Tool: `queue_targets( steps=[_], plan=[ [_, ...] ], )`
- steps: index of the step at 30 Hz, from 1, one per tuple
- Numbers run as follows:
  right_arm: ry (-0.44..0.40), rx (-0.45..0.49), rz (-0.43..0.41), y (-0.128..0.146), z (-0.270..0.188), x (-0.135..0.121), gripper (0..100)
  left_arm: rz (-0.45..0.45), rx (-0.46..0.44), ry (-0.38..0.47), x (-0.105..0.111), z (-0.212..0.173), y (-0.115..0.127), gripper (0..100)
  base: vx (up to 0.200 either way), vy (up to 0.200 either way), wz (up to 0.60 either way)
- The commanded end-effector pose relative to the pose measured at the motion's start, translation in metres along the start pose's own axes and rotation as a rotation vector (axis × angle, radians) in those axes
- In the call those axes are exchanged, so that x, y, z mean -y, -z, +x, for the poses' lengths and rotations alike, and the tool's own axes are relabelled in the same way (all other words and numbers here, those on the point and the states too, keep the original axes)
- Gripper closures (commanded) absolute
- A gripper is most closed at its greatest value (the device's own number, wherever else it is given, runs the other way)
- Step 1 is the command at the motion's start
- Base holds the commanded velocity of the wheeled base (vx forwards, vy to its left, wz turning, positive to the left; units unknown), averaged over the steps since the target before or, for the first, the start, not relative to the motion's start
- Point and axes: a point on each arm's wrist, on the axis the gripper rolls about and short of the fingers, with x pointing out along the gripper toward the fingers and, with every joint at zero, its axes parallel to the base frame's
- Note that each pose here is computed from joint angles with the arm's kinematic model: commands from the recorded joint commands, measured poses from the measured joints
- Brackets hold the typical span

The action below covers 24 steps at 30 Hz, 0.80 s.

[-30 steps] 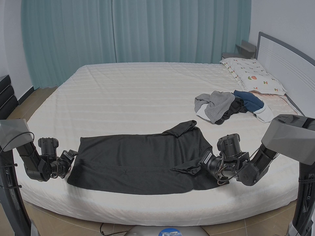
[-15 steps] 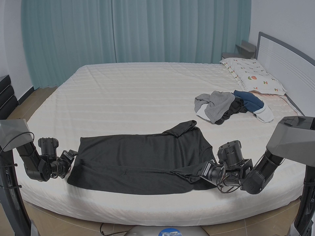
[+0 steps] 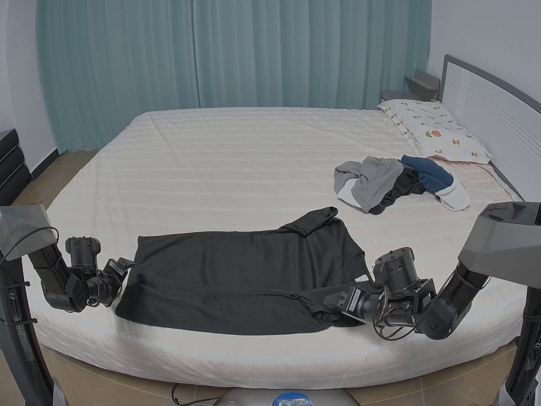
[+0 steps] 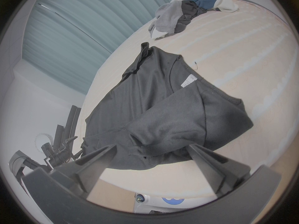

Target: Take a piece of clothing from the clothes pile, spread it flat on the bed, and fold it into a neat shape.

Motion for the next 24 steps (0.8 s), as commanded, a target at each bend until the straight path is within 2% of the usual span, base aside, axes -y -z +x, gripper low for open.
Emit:
queue_targets(
  steps=[1,11,24],
  plan=[
    [0.000,0.025,0.017,-0.009,-0.004,0.003,0,-0.001,-0.001,0.000,0.000,0.000,0.000,0,0.000,0.000,0.00],
    [0.040,0.025,0.047,-0.019,0.010,0.019,0,0.001,0.000,-0.001,0.000,0.000,0.000,0,0.000,0.000,0.00],
    [0.014,0.089,0.049,-0.037,-0.005,0.018,0,0.001,0.000,-0.001,0.000,0.000,0.000,0,0.000,0.000,0.00]
  ],
)
